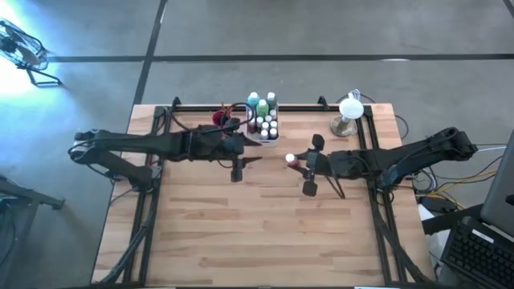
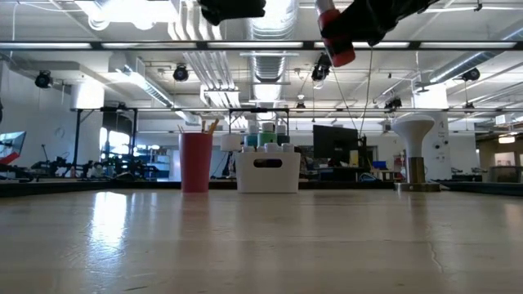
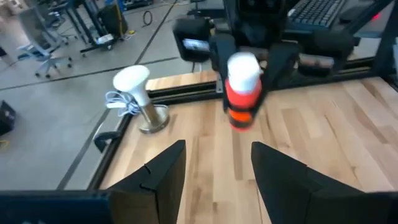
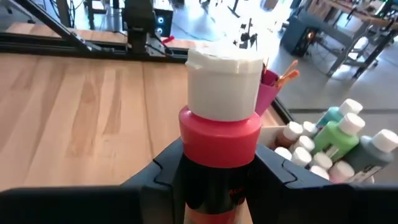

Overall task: Pick & Place Paint Supplies
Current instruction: Put the orange paint bottle into the white bin

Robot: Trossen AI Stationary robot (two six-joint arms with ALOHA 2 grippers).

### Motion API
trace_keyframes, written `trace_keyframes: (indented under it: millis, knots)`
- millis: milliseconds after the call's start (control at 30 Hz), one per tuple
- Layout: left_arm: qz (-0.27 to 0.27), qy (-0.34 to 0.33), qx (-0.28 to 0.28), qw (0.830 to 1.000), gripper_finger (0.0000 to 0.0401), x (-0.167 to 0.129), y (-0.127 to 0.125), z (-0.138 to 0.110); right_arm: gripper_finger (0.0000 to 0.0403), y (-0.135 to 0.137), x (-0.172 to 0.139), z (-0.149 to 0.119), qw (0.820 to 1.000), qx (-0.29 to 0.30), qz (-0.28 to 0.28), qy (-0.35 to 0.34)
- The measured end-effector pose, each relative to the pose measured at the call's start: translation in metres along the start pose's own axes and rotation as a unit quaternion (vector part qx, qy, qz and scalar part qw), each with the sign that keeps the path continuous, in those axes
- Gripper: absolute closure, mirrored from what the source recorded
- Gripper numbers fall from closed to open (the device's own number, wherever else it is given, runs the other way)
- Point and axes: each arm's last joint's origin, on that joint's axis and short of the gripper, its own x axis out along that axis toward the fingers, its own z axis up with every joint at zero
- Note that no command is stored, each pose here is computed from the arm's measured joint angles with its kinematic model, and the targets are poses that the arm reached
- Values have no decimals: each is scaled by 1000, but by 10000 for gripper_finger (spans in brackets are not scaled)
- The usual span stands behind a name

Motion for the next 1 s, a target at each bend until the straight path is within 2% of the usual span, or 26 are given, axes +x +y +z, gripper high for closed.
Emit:
trace_keyframes:
  millis: [167, 333, 467, 800, 1000]
  knots:
    - [6, 45, 1, 999, 213, 4, 4, 21, 293, 0, 0, -3, 1000, 6, 1, 13]
    - [11, 124, 18, 992, 213, 27, 5, 33, 294, 1, 0, -2, 1000, 6, 2, 11]
    - [6, 152, 43, 987, 213, 49, 3, 39, 293, 1, 0, -3, 1000, 6, 6, 12]
    - [-1, 158, 73, 985, 213, 69, 1, 51, 293, 1, 0, -7, 999, -2, 6, 32]
    - [-38, 148, 71, 986, 213, 71, -2, 52, 293, 1, 0, -6, 999, -14, 6, 31]
